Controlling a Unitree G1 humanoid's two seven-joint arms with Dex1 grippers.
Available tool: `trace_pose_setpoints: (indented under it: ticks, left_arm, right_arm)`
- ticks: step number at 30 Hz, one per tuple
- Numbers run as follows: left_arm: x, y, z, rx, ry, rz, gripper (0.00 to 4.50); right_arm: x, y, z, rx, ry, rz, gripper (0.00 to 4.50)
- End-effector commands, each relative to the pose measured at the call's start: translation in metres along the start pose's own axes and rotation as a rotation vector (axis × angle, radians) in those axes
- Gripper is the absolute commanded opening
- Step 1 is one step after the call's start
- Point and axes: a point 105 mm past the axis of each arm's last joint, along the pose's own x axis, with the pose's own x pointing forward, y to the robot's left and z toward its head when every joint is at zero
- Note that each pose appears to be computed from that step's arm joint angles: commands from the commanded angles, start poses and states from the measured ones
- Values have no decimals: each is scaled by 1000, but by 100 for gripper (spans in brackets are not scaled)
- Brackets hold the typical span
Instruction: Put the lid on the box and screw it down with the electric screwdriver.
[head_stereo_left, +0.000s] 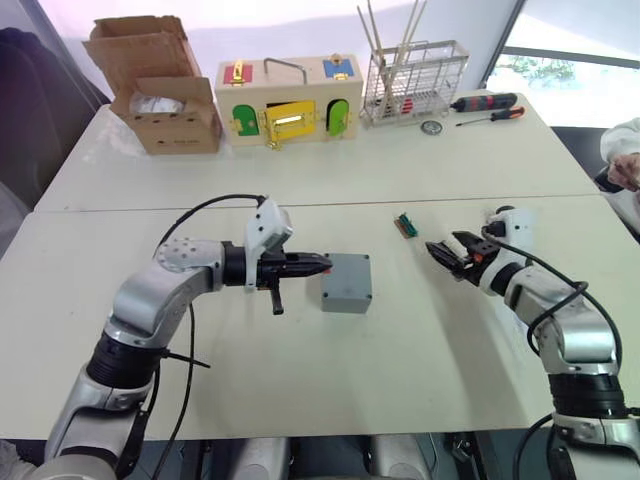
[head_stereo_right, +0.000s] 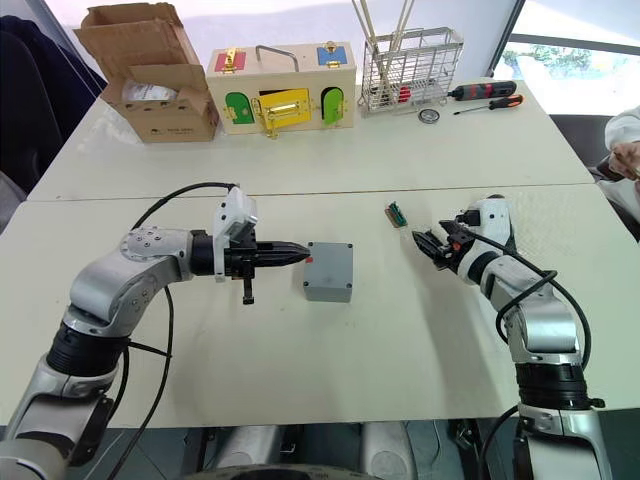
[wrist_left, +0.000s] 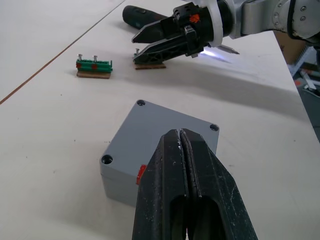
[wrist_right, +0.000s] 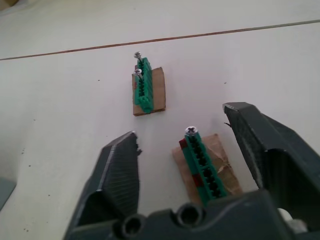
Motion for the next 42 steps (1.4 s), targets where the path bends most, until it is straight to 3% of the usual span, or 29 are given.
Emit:
trace_pose_setpoints:
  ticks: [1,4,5,19,24,28,33,38,42]
  left_arm:
    - [-4,-4,7,28,-17,-10,0]
    - [-3,-4,7,29,-16,-9,0]
    - [-3,-4,7,29,-15,-9,0]
    - [-4,-2,3,13,-16,5,0]
    - [-5,-1,2,11,-14,9,0]
    - [-7,-3,-1,1,-7,5,0]
    - [-16,-2,1,4,6,14,0]
    - [-32,-8,-4,6,57,11,0]
    - [-38,-14,-8,-4,76,1,0]
  right_arm:
    - [1,-1,11,-26,-42,-3,170]
    - [2,-1,11,-29,-39,-4,18]
    - [2,-2,11,-27,-41,-8,7]
    - [-1,-1,23,-10,-75,-10,7]
    - [-5,-1,40,-12,-131,-7,7]
    - [-10,9,72,-52,-216,32,7]
    - [-16,47,100,-41,-274,222,7]
    - [-28,99,88,-17,-196,493,7]
    - [-31,118,79,20,-165,581,7]
